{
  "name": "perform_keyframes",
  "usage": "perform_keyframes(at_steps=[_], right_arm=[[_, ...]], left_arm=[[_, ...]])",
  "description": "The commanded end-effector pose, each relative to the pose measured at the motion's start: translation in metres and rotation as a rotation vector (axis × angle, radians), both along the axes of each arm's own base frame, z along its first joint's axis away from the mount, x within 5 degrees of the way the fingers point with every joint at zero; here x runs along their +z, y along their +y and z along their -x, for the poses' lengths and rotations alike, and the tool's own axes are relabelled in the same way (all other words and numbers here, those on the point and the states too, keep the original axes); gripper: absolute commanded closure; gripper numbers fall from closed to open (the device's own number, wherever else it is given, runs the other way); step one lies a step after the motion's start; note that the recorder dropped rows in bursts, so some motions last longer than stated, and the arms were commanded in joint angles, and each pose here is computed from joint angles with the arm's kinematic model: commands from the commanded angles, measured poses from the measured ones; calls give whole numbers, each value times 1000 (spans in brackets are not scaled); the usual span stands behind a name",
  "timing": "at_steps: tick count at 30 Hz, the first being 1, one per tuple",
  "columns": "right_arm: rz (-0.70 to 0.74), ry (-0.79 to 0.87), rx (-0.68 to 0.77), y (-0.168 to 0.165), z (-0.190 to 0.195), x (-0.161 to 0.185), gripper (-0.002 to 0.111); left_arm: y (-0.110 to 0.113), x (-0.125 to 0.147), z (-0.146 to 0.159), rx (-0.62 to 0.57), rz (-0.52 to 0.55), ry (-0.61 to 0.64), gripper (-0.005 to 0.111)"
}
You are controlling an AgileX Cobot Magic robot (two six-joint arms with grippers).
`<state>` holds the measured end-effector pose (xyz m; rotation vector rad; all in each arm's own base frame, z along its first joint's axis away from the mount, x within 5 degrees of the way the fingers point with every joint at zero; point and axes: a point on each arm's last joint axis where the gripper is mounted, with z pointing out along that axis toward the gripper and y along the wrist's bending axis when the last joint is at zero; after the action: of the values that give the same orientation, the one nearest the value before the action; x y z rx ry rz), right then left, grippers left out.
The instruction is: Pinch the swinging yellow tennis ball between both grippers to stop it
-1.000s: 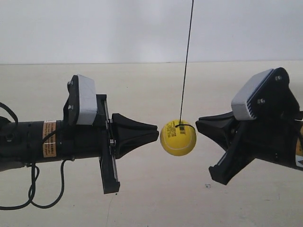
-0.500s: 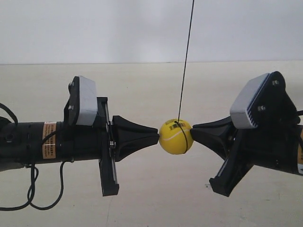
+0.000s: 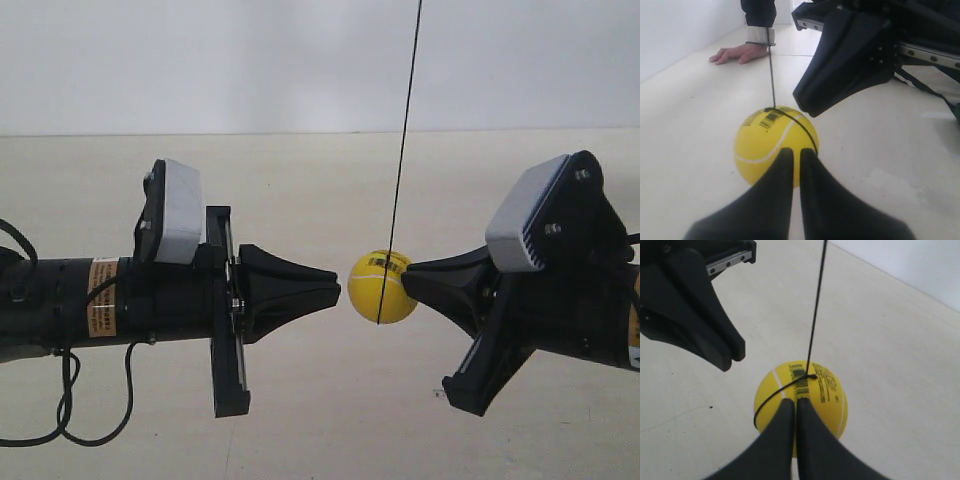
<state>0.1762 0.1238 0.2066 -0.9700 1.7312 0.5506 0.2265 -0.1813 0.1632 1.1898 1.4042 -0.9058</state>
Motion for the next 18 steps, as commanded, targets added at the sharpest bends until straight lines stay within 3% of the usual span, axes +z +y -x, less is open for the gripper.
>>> perform_keyframes(at_steps=[1,18], right_arm=[[-4,-7,2,0,1,1,108],[25,2,-59,-4,-3,-1,108]], left_arm=[[-9,1,7,-46,12,3,102],[-9,-2,0,40,-21,5,102]])
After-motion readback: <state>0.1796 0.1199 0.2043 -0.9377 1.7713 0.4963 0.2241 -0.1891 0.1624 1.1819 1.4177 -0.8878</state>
